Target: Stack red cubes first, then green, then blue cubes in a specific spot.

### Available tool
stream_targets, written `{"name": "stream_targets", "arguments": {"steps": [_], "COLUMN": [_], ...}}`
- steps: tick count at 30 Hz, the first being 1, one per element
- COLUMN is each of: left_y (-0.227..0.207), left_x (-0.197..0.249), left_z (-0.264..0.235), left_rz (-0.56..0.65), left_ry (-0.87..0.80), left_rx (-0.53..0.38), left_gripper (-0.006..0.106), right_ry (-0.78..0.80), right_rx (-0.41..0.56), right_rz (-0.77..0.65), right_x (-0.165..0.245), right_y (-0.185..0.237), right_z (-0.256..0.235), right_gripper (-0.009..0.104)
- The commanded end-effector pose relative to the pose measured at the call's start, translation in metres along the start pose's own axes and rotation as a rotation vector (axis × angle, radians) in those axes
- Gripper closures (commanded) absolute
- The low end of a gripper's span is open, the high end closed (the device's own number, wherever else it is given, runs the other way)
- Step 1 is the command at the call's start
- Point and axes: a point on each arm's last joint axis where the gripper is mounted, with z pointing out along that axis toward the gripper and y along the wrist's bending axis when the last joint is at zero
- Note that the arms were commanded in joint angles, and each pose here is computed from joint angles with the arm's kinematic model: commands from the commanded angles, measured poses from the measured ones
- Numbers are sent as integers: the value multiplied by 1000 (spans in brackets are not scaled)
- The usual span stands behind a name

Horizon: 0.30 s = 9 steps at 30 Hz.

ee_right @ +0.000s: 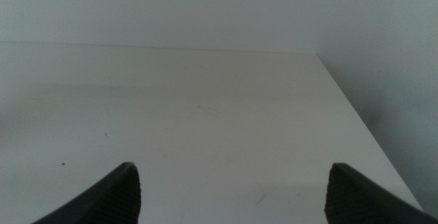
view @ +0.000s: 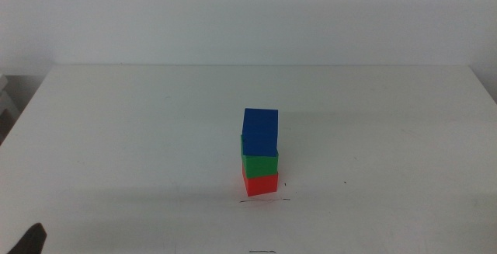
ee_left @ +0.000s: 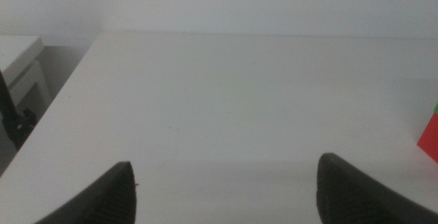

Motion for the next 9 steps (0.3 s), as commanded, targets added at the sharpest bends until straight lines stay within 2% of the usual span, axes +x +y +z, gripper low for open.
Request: {"name": "stream_targets", "arguments": {"steps": [1,9], "left_y": [-1,0], "left_x": [-14,1], "left_z": [-4,1], "left_rz": [-6,-6], "left_ry": [-148,-98], "left_rx": [12,8], "left_gripper": [12,12], "right_ry": [-101,-100], "right_rx": [10,10], "right_rz": [-20,-20], "right_x": [-11,-11], "right_y": [-1,-1], "right_z": [-2,-2], "right_gripper": [12,12]}}
